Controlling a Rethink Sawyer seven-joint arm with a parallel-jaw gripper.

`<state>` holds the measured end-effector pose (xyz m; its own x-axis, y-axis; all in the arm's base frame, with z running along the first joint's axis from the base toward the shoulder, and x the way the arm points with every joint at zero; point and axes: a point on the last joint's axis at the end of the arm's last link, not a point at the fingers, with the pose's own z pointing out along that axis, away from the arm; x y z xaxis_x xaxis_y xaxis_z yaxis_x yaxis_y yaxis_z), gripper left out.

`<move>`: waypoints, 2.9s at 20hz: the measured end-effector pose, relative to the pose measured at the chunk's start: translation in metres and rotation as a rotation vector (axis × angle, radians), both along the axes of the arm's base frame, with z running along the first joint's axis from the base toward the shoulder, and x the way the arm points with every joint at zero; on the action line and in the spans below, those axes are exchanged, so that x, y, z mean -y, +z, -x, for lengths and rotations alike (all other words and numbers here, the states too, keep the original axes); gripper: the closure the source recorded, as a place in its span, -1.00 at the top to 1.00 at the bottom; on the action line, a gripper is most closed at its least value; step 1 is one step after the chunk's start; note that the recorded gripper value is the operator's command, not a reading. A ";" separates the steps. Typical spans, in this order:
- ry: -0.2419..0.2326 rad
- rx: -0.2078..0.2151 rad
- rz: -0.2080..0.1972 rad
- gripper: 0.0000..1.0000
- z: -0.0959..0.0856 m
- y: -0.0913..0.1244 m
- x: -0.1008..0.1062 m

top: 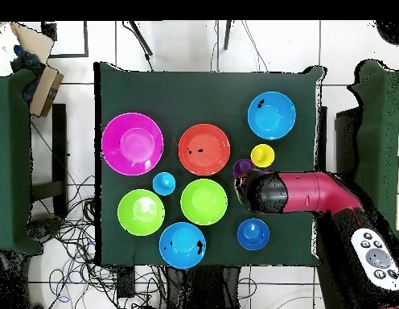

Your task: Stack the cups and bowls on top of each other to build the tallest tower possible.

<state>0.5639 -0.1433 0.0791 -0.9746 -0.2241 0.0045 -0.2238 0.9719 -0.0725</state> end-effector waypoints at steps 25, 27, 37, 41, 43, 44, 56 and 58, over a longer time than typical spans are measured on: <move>-0.098 -0.046 0.051 1.00 -0.010 -0.014 0.050; -0.103 -0.047 0.053 1.00 -0.010 -0.017 0.053; -0.113 -0.042 0.067 1.00 -0.018 -0.022 0.062; -0.109 -0.040 0.078 1.00 -0.023 -0.020 0.061; -0.105 -0.041 0.085 1.00 -0.027 -0.019 0.060; -0.103 -0.042 0.087 1.00 -0.028 -0.019 0.059; -0.077 -0.080 0.092 1.00 -0.048 -0.039 0.041; -0.073 -0.088 0.088 1.00 -0.051 -0.047 0.037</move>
